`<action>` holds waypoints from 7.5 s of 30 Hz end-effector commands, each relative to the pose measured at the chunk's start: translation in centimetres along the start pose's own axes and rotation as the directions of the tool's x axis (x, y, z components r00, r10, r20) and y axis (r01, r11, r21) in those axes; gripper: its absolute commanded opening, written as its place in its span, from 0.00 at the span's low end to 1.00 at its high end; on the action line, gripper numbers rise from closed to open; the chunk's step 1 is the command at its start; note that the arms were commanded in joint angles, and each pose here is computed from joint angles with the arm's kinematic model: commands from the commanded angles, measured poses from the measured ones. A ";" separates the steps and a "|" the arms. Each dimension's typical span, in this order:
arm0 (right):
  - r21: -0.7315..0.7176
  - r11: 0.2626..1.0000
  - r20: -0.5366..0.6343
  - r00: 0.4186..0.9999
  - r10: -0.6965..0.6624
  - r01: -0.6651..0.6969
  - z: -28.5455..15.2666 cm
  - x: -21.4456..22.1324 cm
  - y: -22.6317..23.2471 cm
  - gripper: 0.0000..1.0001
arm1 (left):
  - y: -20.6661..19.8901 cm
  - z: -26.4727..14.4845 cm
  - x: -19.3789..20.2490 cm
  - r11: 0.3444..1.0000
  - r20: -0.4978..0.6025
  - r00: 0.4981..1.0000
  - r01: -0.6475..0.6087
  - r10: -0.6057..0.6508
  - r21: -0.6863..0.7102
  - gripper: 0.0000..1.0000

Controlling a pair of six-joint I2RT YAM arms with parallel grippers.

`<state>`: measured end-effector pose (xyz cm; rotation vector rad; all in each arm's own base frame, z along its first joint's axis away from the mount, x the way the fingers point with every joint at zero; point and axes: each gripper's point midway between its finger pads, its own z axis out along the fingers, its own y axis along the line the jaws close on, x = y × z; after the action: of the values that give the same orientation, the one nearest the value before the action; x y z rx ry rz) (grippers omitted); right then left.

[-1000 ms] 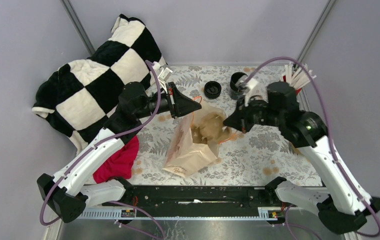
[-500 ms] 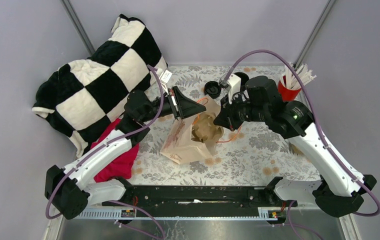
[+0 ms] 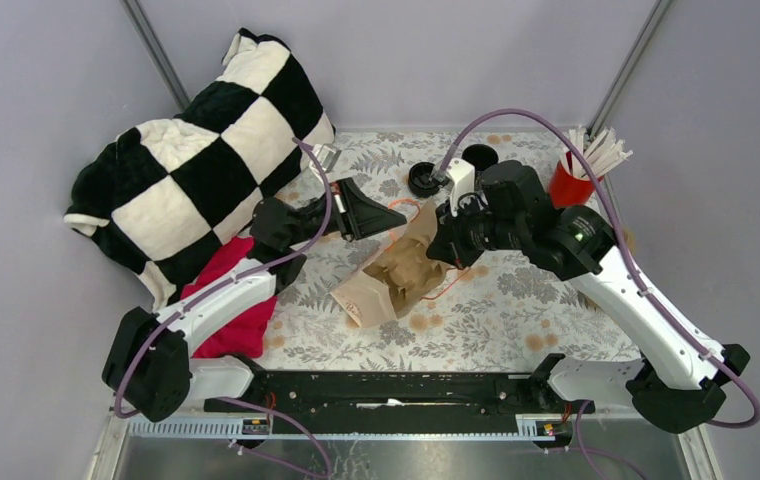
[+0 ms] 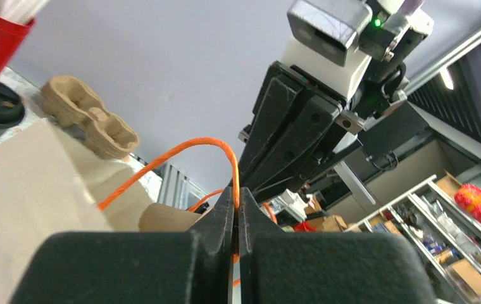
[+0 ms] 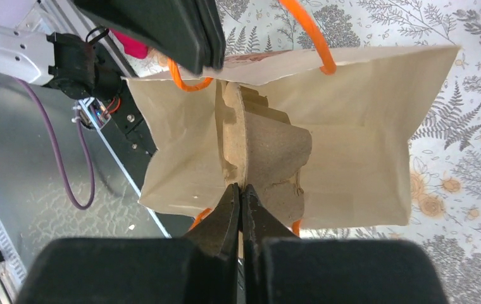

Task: Pack the takeout coffee

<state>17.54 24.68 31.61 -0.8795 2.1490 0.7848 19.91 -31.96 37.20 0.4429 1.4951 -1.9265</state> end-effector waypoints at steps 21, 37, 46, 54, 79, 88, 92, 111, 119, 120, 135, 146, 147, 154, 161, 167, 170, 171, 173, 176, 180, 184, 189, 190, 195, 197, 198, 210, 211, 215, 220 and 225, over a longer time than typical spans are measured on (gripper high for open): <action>-0.171 0.984 -0.059 0.998 0.035 -0.044 9.9 -1.6 1.0 0.00 | 0.0 -7.4 -1.7 0.993 0.054 0.998 -0.030 0.024 0.117 0.00; -0.222 0.972 -0.076 0.993 -0.089 0.071 10.6 -3.2 -1.1 0.00 | 0.4 -8.6 -2.2 0.995 0.062 0.998 -0.018 0.012 0.096 0.00; -0.041 0.999 -0.085 0.996 0.029 -0.032 5.3 -2.3 -1.5 0.00 | -2.2 -4.6 -2.2 0.976 0.012 1.000 0.012 -0.015 0.218 0.00; 0.158 0.983 -0.054 0.993 0.103 -0.093 0.8 -0.6 -3.4 0.00 | -1.9 0.4 -2.3 0.950 -0.037 0.996 0.094 -0.087 0.299 0.00; 0.320 0.822 0.209 0.881 0.424 -0.471 8.2 -5.7 -8.1 0.00 | 14.3 -18.2 -1.6 0.449 0.064 0.998 0.063 -0.013 -0.892 0.99; 0.339 0.897 0.041 0.957 0.287 -0.284 10.3 -6.2 -8.4 0.00 | 11.0 -23.7 -4.1 0.192 0.068 0.973 0.025 0.220 -0.981 0.99; 0.249 0.941 -0.026 0.970 0.241 -0.227 10.9 -6.1 -6.9 0.00 | 9.3 -22.2 -6.0 0.217 -0.009 0.976 -0.057 0.218 -0.974 0.99; 0.029 0.993 -0.151 0.982 -0.111 0.116 9.2 -5.1 -3.3 0.00 | 8.8 -11.0 -6.9 0.718 0.018 1.000 0.001 0.015 -0.696 0.18; -0.057 0.955 -0.145 0.944 -0.297 0.292 7.2 -3.4 -0.7 0.00 | 8.9 -6.4 -9.7 0.860 -0.075 0.997 -0.036 -0.003 -0.510 0.00; -0.081 0.950 -0.138 0.941 -0.310 0.301 7.0 -3.2 -0.4 0.00 | 8.8 -5.9 -10.0 0.876 -0.079 0.997 -0.036 -0.003 -0.481 0.00; -0.147 0.985 -0.138 0.984 -0.109 0.088 11.4 -2.1 1.4 0.00 | 8.9 -3.2 -5.9 0.967 -0.207 0.977 -0.001 -0.053 -0.255 0.00; -0.259 0.966 -0.147 0.989 -0.012 -0.026 15.7 -1.4 0.2 0.00 | 11.0 -6.5 -5.7 0.949 -0.155 0.986 0.008 -0.059 -0.314 0.00; -0.260 0.965 -0.153 0.988 -0.014 -0.027 15.8 -1.4 0.1 0.00 | 10.9 -6.5 -5.7 0.950 -0.157 0.986 0.008 -0.060 -0.313 0.00; -0.164 0.986 -0.207 0.976 -0.071 0.037 16.5 -1.2 -2.2 0.13 | 11.3 -7.1 -5.9 0.940 -0.145 0.989 -0.009 -0.044 -0.342 0.00; 0.213 0.975 -0.190 0.982 -0.021 0.062 11.8 -5.7 -5.1 0.81 | 12.2 -8.0 -5.8 0.912 -0.140 0.990 -0.027 -0.034 -0.408 0.00; 0.291 0.956 -0.099 0.993 0.063 -0.032 7.4 -8.3 -4.4 0.93 | 12.0 -8.2 -5.8 0.901 -0.124 0.992 -0.023 -0.034 -0.434 0.00; 0.348 0.935 -0.041 0.996 0.082 -0.063 5.6 -9.0 -4.9 0.96 | 12.0 -8.4 -5.6 0.897 -0.115 0.992 -0.005 -0.051 -0.441 0.00; 0.380 0.922 -0.015 0.996 0.086 -0.074 4.8 -9.2 -5.4 0.96 | 12.0 -8.4 -5.4 0.895 -0.110 0.992 0.006 -0.062 -0.447 0.00; 0.431 0.897 0.029 0.995 0.091 -0.095 3.5 -9.5 -6.1 0.99 | 12.1 -8.6 -5.5 0.883 -0.084 0.993 0.030 -0.079 -0.469 0.00; 0.482 0.866 0.099 0.991 0.095 -0.131 1.7 -9.6 -6.8 1.00 | 12.4 -8.8 -6.0 0.855 -0.018 0.995 0.078 -0.102 -0.513 0.00; 0.473 0.856 0.197 0.972 0.130 -0.210 -0.1 -10.4 -6.5 1.00 | 13.9 -9.5 -6.1 0.781 0.098 0.977 0.210 -0.189 -0.588 0.00; 0.451 0.863 0.226 0.965 0.136 -0.227 0.2 -10.3 -6.3 1.00 | 13.7 -9.5 -6.5 0.772 0.129 0.972 0.234 -0.196 -0.591 0.12; 0.398 0.882 0.234 0.957 0.170 -0.254 2.7 -9.3 -6.0 1.00 | 12.6 -10.4 -6.8 0.734 0.085 0.988 0.151 -0.126 -0.662 0.29; 0.354 0.899 0.226 0.956 0.185 -0.258 3.9 -8.7 -5.5 1.00 | 12.3 -10.7 -6.6 0.727 0.072 0.990 0.138 -0.122 -0.673 0.33; 0.284 0.948 0.186 0.978 0.094 -0.145 7.8 -6.1 -5.6 1.00 | 11.8 -11.9 -5.4 0.689 0.032 0.993 0.102 -0.114 -0.718 0.58; 0.244 0.962 0.158 0.984 0.084 -0.122 9.1 -5.2 -5.2 1.00 | 12.2 -12.7 -4.7 0.653 0.021 0.993 0.092 -0.115 -0.752 0.61; 0.236 0.963 0.151 0.984 0.096 -0.131 9.5 -4.8 -5.1 1.00 | 12.9 -13.5 -4.1 0.613 0.025 0.991 0.100 -0.130 -0.784 0.61; 0.257 0.943 0.200 0.966 0.163 -0.212 4.5 -4.3 -4.5 1.00 | 8.7 -9.9 -3.4 0.655 -0.067 0.972 0.099 -0.223 -0.749 0.50; 0.236 0.950 0.200 0.966 0.161 -0.207 4.4 -4.1 -4.1 1.00 | 8.5 -9.6 -3.8 0.660 -0.075 0.975 0.082 -0.207 -0.747 0.50; 0.210 0.960 0.198 0.969 0.145 -0.186 3.4 -3.5 -3.6 1.00 | 9.0 -9.7 -3.8 0.645 -0.080 0.971 0.087 -0.224 -0.759 0.49; 0.258 0.941 0.270 0.951 0.147 -0.219 -1.0 -4.6 -3.6 1.00 | 9.0 -9.4 -3.6 0.650 -0.056 0.969 0.118 -0.241 -0.751 0.44; 0.344 0.896 0.259 0.946 0.195 -0.279 -2.5 -3.4 -4.9 1.00 | 8.7 -8.4 -3.7 0.670 -0.071 0.964 0.123 -0.254 -0.732 0.25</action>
<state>22.57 23.53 32.60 -0.4219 2.1357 0.5856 27.27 -23.22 29.39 0.0386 2.3687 -1.2276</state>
